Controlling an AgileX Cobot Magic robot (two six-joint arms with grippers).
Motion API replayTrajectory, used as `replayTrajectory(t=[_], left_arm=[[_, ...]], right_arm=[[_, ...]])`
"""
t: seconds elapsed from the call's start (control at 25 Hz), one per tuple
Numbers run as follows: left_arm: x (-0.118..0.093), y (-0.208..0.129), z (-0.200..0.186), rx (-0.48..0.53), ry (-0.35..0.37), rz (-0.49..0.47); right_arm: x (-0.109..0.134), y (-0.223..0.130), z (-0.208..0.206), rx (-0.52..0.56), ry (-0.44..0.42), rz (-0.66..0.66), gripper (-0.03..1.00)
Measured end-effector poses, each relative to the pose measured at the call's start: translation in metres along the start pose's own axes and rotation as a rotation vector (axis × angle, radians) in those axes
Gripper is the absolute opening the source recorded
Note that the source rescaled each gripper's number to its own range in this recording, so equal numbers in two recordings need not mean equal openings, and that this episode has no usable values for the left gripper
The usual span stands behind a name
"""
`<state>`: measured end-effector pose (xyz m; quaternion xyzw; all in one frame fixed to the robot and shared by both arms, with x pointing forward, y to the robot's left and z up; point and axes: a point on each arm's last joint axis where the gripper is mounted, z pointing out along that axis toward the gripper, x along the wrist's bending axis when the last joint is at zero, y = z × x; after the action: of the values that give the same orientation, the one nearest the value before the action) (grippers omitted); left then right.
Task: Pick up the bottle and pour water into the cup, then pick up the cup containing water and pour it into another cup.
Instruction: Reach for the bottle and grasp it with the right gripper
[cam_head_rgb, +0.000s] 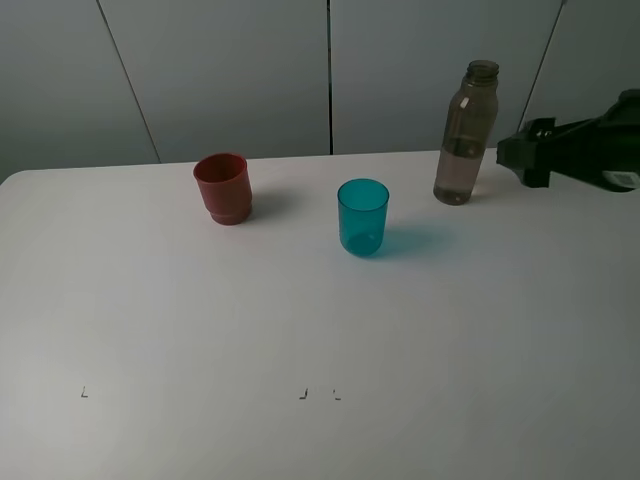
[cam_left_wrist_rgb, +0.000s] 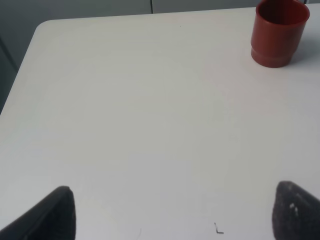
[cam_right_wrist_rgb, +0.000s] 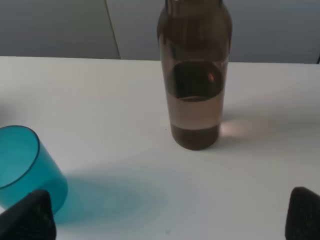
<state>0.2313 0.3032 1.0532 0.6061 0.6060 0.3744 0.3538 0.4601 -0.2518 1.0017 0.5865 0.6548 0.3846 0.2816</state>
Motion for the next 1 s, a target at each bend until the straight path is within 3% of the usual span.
replayTrajectory(t=[0.36, 0.48, 0.72, 1.0], left_arm=[[0.0, 0.0, 0.0, 0.0, 0.0, -0.007], [0.0, 0.0, 0.0, 0.0, 0.0, -0.007], [0.0, 0.0, 0.0, 0.0, 0.0, -0.007], [0.0, 0.0, 0.0, 0.0, 0.0, -0.007]], right_arm=[[-0.003, -0.031, 0.061, 0.1, -0.007, 0.0, 1.0], [-0.003, -0.039, 0.078, 0.07, -0.001, -0.001, 1.0], [-0.002, -0.049, 0.107, -0.089, 0.034, -0.028, 1.0], [-0.002, -0.047, 0.147, -0.105, 0.034, -0.071, 1.0]])
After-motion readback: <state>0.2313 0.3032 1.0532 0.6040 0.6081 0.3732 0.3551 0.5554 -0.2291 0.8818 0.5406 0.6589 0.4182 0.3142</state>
